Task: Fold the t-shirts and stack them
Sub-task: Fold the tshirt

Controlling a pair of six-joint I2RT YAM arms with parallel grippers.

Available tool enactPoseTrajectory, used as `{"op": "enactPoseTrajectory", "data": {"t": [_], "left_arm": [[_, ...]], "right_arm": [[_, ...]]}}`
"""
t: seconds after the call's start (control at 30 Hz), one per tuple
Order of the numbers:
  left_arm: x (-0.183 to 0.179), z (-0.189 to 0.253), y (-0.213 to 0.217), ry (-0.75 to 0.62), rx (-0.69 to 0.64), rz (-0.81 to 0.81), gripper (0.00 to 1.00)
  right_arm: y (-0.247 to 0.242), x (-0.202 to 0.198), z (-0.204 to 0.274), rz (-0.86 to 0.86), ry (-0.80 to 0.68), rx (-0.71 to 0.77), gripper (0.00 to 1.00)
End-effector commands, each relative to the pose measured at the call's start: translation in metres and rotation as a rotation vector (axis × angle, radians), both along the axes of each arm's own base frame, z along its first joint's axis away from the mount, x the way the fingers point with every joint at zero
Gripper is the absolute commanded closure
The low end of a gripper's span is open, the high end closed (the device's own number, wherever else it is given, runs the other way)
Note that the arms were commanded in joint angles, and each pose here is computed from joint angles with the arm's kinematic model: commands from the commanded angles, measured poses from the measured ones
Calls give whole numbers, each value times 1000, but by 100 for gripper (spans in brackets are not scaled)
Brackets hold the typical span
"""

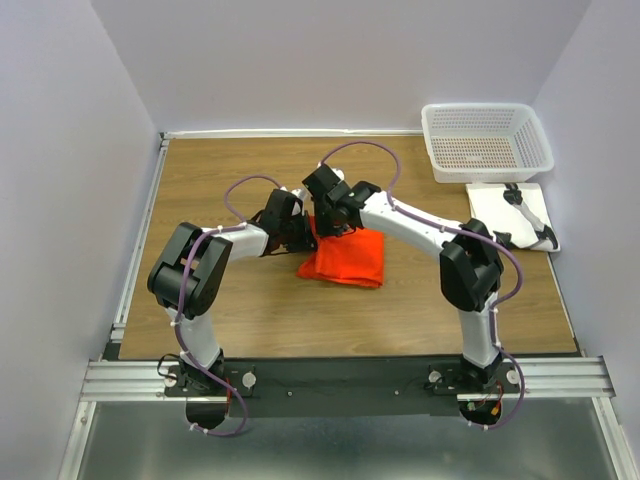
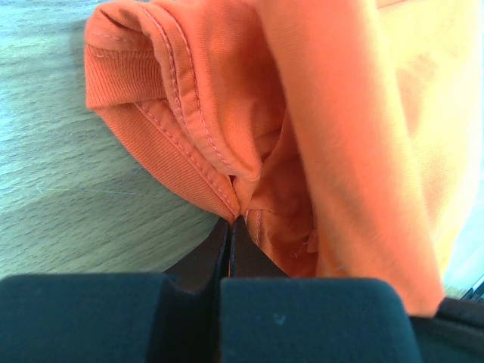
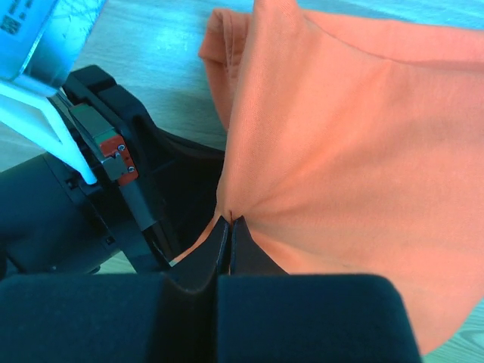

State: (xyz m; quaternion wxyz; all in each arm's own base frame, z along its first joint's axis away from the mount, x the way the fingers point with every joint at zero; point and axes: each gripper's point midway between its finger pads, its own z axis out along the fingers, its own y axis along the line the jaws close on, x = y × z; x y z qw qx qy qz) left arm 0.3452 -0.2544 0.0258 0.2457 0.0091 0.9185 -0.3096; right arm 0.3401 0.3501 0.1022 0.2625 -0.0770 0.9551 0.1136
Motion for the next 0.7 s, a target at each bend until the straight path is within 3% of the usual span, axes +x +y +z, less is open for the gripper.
{"op": "enactPoseTrajectory", "data": {"t": [0.0,0.47,0.5,0.67], "left_arm": [[-28,-31,6,106,47,-18,100],[-27,-30,7,108,38,6,100],[-28,-28,10,105,39,22,98],[-26,-19,14,85,43,52,87]], "right_arm": [[18,-6,-8,44,29,20,100],[31,3,-14,23,3,68,99],[30,0,-12,26,5,73,83],[19,-1,4,10,-31,75,68]]}}
